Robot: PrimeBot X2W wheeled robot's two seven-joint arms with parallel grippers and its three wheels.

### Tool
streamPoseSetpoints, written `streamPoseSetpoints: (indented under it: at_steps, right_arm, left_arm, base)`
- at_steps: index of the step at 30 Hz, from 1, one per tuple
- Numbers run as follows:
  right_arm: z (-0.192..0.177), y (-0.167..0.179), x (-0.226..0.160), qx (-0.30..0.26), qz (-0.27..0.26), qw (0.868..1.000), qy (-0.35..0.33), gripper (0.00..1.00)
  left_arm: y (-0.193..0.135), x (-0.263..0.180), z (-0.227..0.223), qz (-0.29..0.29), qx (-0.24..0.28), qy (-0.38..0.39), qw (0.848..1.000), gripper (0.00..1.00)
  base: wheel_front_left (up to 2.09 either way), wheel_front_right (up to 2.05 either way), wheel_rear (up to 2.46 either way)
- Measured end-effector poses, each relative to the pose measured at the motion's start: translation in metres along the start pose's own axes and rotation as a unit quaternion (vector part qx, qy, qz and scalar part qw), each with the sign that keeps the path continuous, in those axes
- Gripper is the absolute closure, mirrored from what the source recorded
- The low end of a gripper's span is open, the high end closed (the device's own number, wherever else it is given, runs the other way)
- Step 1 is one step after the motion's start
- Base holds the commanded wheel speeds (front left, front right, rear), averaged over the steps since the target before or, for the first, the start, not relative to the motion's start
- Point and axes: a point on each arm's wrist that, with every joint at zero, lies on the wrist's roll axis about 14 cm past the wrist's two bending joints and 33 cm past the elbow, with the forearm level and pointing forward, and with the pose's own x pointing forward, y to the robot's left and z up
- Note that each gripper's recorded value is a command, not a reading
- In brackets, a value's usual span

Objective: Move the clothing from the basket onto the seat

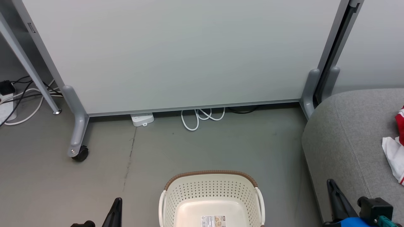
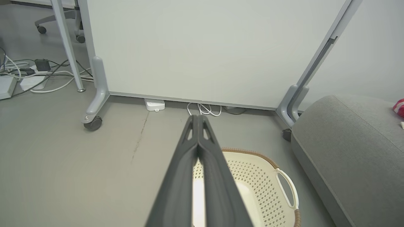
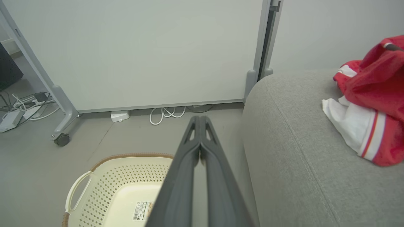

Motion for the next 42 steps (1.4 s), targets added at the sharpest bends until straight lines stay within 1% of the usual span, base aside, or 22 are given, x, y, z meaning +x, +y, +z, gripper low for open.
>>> streamPoseSetpoints:
  at_steps: [10, 20, 31, 42]
  right_arm:
    - [-0.004, -0.004, 0.0, 0.103, -0.01, 0.995, 0.006, 1.0]
    - [0.0, -0.006, 0.004, 0.197, -0.014, 0.98, -0.002, 1.0]
    - [0.004, -0.007, 0.008, 0.287, -0.016, 0.958, -0.009, 1.0]
    - [0.009, -0.009, 0.012, 0.365, -0.015, 0.931, -0.018, 1.0]
  left_arm:
    - [0.01, 0.002, 0.001, 0.026, -0.087, 0.006, 0.996, 1.0]
    - [0.015, 0.008, 0.006, 0.04, -0.166, 0.002, 0.985, 1.0]
    - [0.021, 0.013, 0.013, 0.05, -0.244, -0.005, 0.968, 1.0]
    - [0.024, 0.018, 0.02, 0.053, -0.311, -0.011, 0.949, 1.0]
  base:
    - [0.0, 0.0, 0.0]
    - [0.0, 0.0, 0.0]
    - [0.0, 0.0, 0.0]
    - [0.0, 0.0, 0.0]
